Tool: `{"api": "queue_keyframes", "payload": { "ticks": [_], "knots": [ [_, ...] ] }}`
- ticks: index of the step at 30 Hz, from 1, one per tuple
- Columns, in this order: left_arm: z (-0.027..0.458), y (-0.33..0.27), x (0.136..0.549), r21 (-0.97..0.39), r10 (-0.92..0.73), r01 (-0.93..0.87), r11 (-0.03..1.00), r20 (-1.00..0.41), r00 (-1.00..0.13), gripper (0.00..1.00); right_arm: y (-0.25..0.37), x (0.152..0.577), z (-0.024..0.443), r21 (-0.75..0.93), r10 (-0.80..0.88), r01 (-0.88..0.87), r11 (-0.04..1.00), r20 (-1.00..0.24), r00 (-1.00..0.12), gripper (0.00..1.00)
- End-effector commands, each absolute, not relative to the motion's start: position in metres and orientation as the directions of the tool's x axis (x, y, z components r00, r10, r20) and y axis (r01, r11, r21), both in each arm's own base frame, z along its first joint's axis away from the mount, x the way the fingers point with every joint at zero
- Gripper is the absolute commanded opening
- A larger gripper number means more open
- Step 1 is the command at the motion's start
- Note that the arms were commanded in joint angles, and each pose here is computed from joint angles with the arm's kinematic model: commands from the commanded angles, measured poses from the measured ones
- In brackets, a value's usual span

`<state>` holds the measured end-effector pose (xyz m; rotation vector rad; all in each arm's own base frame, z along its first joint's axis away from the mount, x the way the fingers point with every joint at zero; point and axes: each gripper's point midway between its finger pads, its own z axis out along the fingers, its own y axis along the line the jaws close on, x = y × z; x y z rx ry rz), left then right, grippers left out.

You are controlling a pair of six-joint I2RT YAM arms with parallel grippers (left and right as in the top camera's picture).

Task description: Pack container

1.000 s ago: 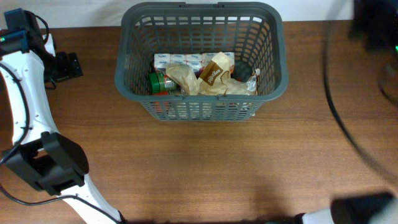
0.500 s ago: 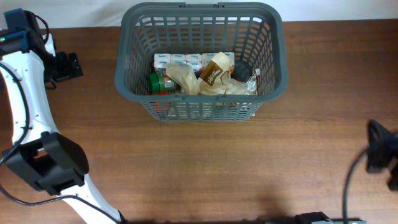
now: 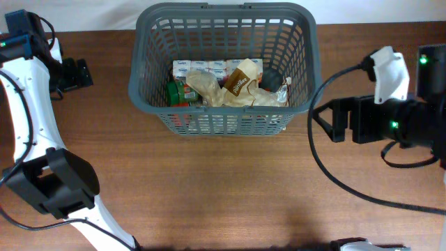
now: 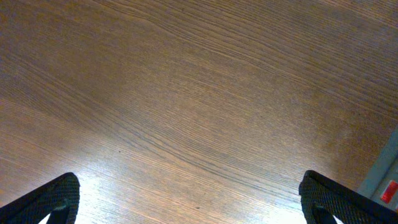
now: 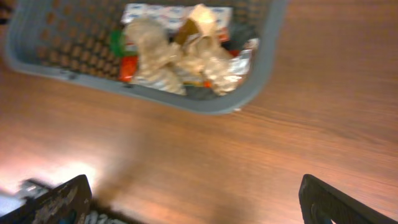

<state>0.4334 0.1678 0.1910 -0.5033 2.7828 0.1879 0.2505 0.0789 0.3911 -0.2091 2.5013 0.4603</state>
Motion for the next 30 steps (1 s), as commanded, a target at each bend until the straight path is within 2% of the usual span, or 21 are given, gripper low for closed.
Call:
{"api": "queue_keyframes", "payload": {
  "ticks": [1, 4, 7, 9, 14, 19, 22, 24, 30],
  "knots": [
    [0.190, 0.168, 0.432, 0.067, -0.333, -0.371, 0.926, -0.318, -0.888, 0.99, 0.094, 0.242, 0.402, 0.345, -0.048, -0.304, 0.888, -0.589, -0.807, 0.99],
    [0.190, 0.168, 0.432, 0.067, -0.333, -0.371, 0.926, -0.318, -0.888, 0.99, 0.094, 0.250, 0.417, 0.304, -0.064, -0.352, 0.885, -0.669, -0.740, 0.99],
    [0.190, 0.168, 0.432, 0.067, -0.333, -0.371, 0.926, -0.318, -0.888, 0.99, 0.095, 0.258, 0.464, 0.165, -0.115, -0.461, 0.872, -0.847, -0.520, 0.98],
    [0.190, 0.168, 0.432, 0.067, -0.333, -0.371, 0.926, -0.318, -0.888, 0.99, 0.094, 0.244, 0.491, 0.042, -0.176, -0.511, 0.859, -0.912, -0.370, 0.99],
    [0.190, 0.168, 0.432, 0.067, -0.333, -0.371, 0.926, -0.319, -0.887, 0.99, 0.087, 0.195, 0.523, -0.187, -0.302, -0.532, 0.826, -0.944, -0.137, 0.99],
    [0.190, 0.168, 0.432, 0.067, -0.333, -0.371, 0.926, -0.319, -0.887, 0.99, 0.081, 0.161, 0.526, -0.352, -0.392, -0.495, 0.794, -0.920, 0.025, 0.99],
    [0.190, 0.168, 0.432, 0.067, -0.333, -0.371, 0.926, -0.318, -0.888, 0.99, 0.075, 0.159, 0.517, -0.403, -0.388, -0.421, 0.813, -0.913, 0.125, 0.99],
    [0.190, 0.168, 0.432, 0.067, -0.333, -0.371, 0.926, -0.318, -0.888, 0.99, 0.071, 0.165, 0.492, -0.424, -0.388, -0.374, 0.825, -0.906, 0.171, 0.99],
    [0.190, 0.168, 0.432, 0.067, -0.333, -0.371, 0.926, -0.318, -0.888, 0.99, 0.070, 0.188, 0.358, -0.413, -0.387, -0.377, 0.829, -0.910, 0.145, 0.99]
  ]
}}
